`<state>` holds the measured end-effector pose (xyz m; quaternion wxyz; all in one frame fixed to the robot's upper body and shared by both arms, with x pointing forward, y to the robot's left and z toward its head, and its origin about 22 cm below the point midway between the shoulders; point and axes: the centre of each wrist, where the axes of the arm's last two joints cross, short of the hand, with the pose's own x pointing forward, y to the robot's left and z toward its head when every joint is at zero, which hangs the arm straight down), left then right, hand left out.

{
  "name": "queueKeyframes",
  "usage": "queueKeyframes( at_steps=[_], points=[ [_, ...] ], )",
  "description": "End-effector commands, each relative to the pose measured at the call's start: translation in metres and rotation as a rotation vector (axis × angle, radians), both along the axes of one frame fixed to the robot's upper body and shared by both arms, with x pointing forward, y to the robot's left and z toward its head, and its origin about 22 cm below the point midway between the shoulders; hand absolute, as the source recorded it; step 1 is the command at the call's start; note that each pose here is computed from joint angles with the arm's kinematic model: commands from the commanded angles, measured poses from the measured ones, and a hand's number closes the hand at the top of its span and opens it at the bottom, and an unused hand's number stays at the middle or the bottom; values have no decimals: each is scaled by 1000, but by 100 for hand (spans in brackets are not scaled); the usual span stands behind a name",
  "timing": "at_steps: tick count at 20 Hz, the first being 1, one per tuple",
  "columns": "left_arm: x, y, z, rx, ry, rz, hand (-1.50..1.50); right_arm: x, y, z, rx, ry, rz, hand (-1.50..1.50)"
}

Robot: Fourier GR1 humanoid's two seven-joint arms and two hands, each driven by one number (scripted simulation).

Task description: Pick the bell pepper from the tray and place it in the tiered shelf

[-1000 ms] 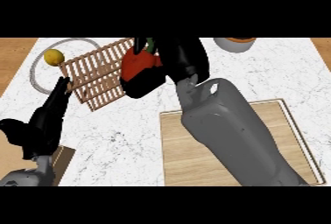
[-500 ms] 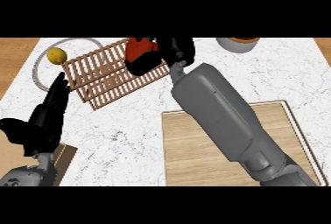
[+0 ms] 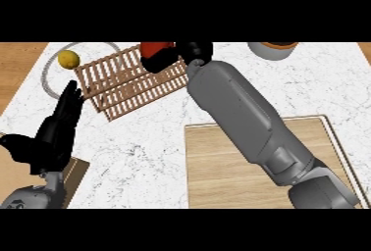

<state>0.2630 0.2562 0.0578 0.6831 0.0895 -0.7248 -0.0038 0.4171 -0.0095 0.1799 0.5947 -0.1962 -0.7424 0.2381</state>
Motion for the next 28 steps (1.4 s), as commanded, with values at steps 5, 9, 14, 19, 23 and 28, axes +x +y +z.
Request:
queueKeyframes(
  at_steps=[5, 9, 14, 19, 23, 28],
  points=[
    [19, 4, 7, 15, 5, 6, 0, 15, 0, 0, 45, 82, 58, -150],
    [15, -3, 3, -13, 10, 2, 0, 18, -6, -13, 93, 58, 88, -150],
    [5, 4, 3, -8, 5, 9, 0, 24, -9, 5, 238, 16, 124, -150],
    [3, 7, 2, -11, 0, 50, 0, 28, -14, 39, 344, -6, 67, -150],
    [-3, 5, -3, 7, 8, 60, 0, 40, -46, 48, 397, 2, -60, -150],
    [-12, 15, 4, 13, 17, 73, 0, 54, -129, 39, 410, 91, -152, -150]
  ],
)
